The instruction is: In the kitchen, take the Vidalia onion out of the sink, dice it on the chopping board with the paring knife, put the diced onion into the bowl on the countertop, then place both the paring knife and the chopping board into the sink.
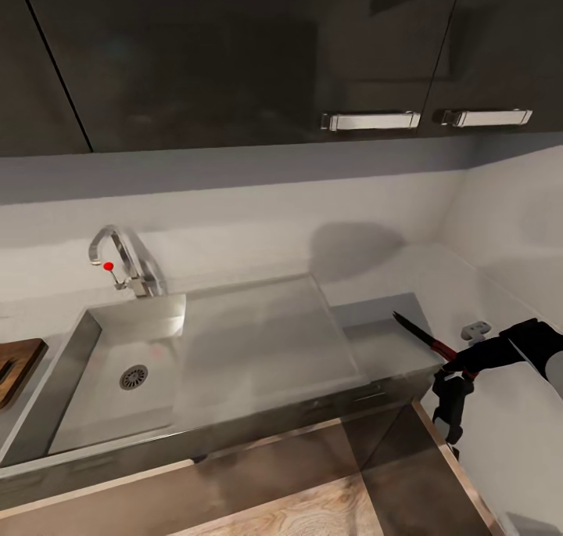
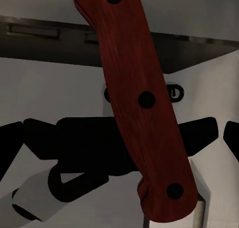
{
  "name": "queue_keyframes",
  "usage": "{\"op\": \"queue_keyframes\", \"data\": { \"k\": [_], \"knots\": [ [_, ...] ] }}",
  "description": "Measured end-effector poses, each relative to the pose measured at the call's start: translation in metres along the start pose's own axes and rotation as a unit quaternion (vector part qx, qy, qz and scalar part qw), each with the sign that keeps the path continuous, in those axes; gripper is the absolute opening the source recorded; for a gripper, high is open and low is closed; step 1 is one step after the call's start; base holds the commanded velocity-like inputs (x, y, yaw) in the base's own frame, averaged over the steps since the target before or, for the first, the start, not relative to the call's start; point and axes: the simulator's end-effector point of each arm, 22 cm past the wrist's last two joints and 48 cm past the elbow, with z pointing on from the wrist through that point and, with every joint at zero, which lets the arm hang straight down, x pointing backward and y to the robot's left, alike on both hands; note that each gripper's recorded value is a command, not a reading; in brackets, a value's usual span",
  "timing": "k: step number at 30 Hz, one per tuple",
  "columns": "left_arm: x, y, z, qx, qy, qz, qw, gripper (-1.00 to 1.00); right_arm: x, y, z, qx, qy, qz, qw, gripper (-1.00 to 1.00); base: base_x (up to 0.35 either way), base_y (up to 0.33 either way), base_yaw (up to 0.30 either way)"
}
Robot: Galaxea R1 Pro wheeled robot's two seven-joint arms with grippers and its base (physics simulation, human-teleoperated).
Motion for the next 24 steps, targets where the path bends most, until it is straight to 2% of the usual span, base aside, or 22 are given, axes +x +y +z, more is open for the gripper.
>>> {"op": "queue_keyframes", "data": {
  "k": [24],
  "knots": [
    [0.0,0.0,0.0,0.0,0.0,0.0,1.0,1.0,-0.0009,-0.0013,0.0,0.003,-0.001,-0.001,1.0,1.0,0.0,0.0,0.0]
  ]
}}
